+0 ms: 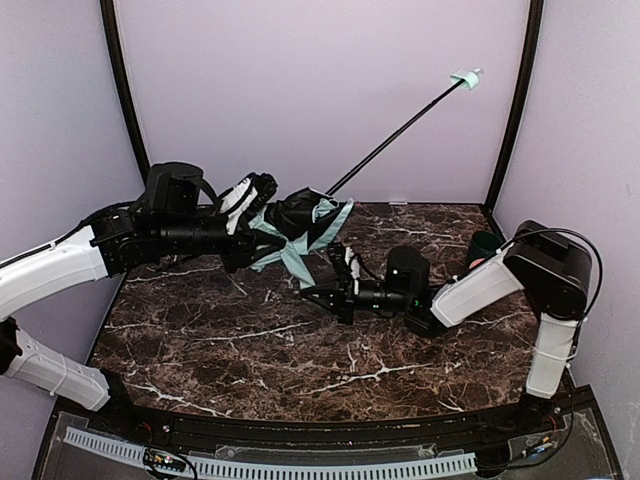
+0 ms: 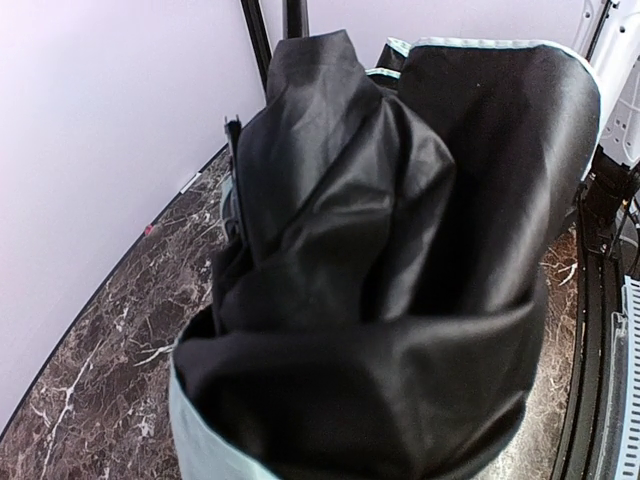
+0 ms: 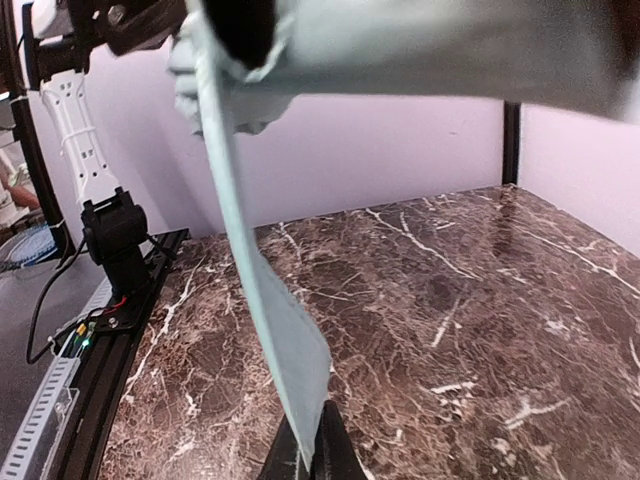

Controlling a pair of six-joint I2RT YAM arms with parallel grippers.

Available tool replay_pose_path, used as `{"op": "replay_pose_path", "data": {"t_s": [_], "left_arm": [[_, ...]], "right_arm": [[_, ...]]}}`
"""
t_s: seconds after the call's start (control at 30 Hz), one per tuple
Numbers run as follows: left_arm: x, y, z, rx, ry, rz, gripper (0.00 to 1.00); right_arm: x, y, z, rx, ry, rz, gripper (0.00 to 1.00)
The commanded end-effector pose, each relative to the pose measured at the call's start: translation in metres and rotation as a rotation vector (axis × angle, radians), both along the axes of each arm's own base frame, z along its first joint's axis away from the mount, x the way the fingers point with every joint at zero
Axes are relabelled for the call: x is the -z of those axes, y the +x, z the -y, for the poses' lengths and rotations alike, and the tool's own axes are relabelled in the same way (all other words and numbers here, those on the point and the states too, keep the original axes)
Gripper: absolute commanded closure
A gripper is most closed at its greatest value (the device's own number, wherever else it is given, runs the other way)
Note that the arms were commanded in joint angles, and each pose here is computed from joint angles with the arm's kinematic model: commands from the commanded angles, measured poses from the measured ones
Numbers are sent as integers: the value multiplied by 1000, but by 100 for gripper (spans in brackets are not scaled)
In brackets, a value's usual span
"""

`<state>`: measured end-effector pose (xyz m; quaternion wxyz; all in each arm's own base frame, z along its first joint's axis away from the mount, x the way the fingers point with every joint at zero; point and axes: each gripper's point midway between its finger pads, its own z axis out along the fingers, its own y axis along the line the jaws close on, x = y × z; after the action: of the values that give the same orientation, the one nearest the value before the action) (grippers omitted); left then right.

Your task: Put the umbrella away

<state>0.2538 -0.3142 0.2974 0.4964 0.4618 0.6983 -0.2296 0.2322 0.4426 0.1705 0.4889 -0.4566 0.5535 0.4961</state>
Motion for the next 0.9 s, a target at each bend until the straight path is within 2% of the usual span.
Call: {"op": "replay_pose_path", "data": {"t_s": [0.0,0.1,0.2,0.33,0.43,0.5,0.7,0.87], "left_arm": [[-24,-7,-1,24,-60,47,100],[-19,-19,5,101,-65,27,100],[-11,-48,16,275,-79,4,100],[6,-105,22,563,-87,12,100],[19,-148,22,753,-60,34,100],[32,-163,21,820,-18,20,100],[95,-178,20,908,199,-179,100],[156,-176,13,881,456,-234,100]], "right_arm": [[-34,26,38,93,114,-19,100],[-28,41,57,172,59,-11,100],[-21,57,73,235,-4,-8,100],[-35,80,92,292,-8,31,100],[-59,83,91,256,20,106,100],[-78,82,86,222,42,162,100],[-113,72,76,132,59,301,100],[-120,56,70,83,5,403,100]]}}
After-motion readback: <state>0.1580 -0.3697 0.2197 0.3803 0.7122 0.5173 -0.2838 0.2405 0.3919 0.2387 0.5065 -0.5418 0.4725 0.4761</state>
